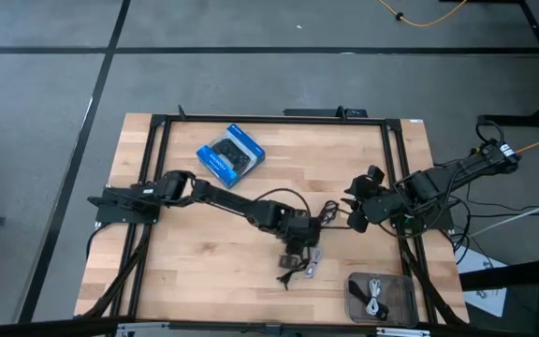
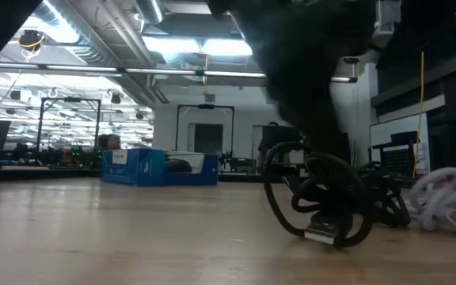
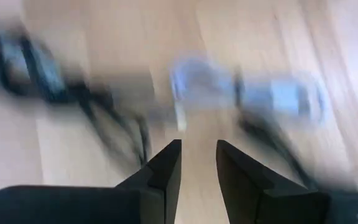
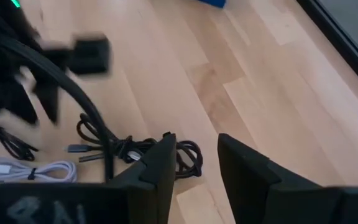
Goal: Pick and place USB-C Cables
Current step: Put the bottom black charger cable into the black bin
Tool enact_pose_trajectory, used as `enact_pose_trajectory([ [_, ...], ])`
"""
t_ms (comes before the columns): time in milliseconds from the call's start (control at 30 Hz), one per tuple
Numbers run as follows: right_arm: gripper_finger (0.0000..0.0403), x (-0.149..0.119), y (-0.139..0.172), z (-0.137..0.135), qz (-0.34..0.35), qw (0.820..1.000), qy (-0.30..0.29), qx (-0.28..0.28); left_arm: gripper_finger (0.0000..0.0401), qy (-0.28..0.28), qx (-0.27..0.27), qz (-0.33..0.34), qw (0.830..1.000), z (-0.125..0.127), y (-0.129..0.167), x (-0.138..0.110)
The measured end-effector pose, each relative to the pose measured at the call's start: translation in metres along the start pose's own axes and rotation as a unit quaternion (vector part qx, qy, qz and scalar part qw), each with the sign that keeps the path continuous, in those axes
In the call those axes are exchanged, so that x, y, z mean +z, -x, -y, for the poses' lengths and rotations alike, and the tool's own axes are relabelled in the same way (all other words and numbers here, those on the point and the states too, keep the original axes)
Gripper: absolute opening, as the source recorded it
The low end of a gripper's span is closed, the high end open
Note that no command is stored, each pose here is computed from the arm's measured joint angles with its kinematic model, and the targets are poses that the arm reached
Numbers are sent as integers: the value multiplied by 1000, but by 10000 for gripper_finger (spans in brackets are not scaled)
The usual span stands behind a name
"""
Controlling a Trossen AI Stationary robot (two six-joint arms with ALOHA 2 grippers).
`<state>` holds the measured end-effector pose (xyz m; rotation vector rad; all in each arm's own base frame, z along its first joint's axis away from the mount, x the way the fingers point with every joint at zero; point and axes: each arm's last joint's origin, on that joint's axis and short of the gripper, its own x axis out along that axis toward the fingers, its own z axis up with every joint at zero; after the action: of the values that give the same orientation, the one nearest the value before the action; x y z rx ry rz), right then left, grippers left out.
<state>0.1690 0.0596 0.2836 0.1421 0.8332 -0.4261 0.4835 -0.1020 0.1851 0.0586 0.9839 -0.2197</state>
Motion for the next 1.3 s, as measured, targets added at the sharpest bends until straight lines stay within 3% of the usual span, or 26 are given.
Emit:
enact_pose_trajectory([
  [233,124,-10,0,9,-45,998,-3,-48,93,30,-7,-183,983,28,25,-21],
  [367,124,-17,-6,10,-56,997,-5,-59,93,10,18,-310,950,43,43,-44],
  [500,124,-26,-26,2,-55,998,-13,-19,91,1,28,-365,931,48,72,-52],
  [633,124,-37,-57,-9,-40,998,4,57,81,1,36,-342,939,45,97,-53],
  [767,124,-36,-77,-16,-4,993,23,116,73,16,97,-307,947,36,126,-59],
  [900,125,-20,-83,-33,39,967,39,250,71,53,154,-267,950,29,154,-72],
  [1000,125,-14,-92,-48,64,942,78,320,70,78,186,-239,950,27,170,-85],
  [1300,125,2,-143,-98,-31,913,206,350,70,113,214,-155,958,25,195,-113],
])
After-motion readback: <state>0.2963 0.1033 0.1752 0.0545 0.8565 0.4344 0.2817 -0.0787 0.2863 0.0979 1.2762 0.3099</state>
